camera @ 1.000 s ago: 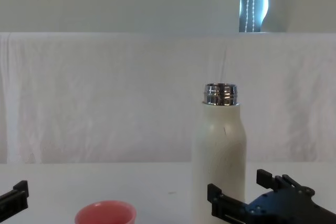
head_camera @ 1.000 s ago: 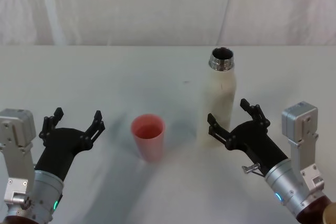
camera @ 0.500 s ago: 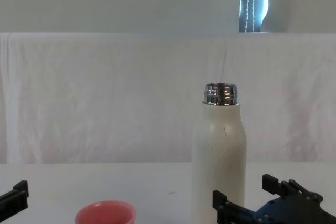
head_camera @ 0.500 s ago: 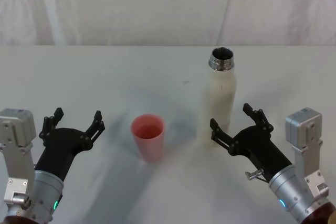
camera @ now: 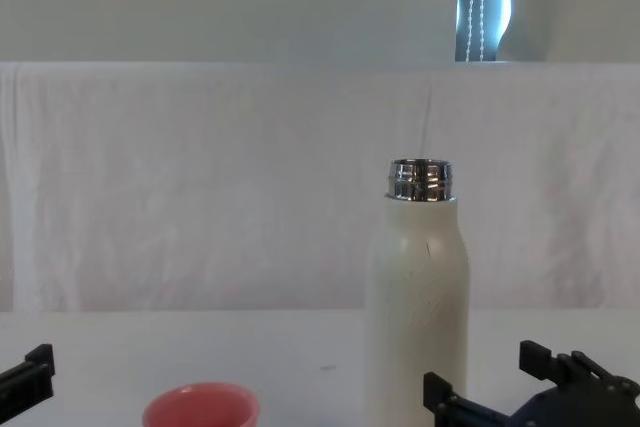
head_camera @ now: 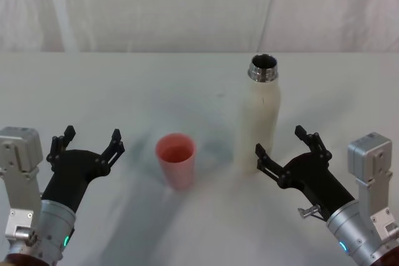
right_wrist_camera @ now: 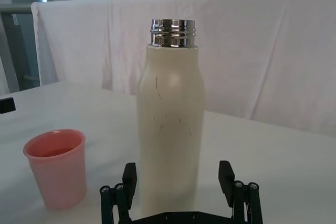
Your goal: Grasp the thermos with one hand and pour water into the cup lid.
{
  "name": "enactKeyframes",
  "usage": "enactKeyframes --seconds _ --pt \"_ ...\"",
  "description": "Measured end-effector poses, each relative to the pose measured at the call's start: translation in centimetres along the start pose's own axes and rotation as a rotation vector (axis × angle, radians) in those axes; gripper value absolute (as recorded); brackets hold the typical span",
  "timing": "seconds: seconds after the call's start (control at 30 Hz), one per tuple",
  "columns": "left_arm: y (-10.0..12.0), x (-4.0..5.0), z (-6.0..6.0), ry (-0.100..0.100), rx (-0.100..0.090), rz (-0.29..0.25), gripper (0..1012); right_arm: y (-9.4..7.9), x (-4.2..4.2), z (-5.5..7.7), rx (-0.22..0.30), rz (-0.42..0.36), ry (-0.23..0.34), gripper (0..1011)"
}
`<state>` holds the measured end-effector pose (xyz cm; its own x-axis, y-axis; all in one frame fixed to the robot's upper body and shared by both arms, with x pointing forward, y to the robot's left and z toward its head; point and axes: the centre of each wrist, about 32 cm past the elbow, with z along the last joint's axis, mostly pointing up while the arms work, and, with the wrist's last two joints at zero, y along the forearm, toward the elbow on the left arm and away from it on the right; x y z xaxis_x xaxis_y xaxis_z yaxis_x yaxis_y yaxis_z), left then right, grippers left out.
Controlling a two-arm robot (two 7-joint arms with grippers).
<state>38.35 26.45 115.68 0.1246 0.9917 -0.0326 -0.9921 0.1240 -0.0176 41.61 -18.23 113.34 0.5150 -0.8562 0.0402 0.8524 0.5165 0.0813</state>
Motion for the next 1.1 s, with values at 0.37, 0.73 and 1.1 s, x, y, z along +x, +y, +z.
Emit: enactKeyframes --seconds 0.37,0.73,1.1 --pt "0.0 0.0 0.0 0.0 0.0 0.0 1001 -0.9 0.13 -0.2 -0.006 -0.005 0.007 1003" --pt "0.0 0.0 0.0 0.0 0.0 0.0 1001 -1.3 0.17 -0.3 -0.008 0.001 0.012 1003" --pt "0.0 0.0 0.0 0.0 0.0 0.0 1001 -1.3 0.16 -0.3 -0.006 0.0 0.012 1003"
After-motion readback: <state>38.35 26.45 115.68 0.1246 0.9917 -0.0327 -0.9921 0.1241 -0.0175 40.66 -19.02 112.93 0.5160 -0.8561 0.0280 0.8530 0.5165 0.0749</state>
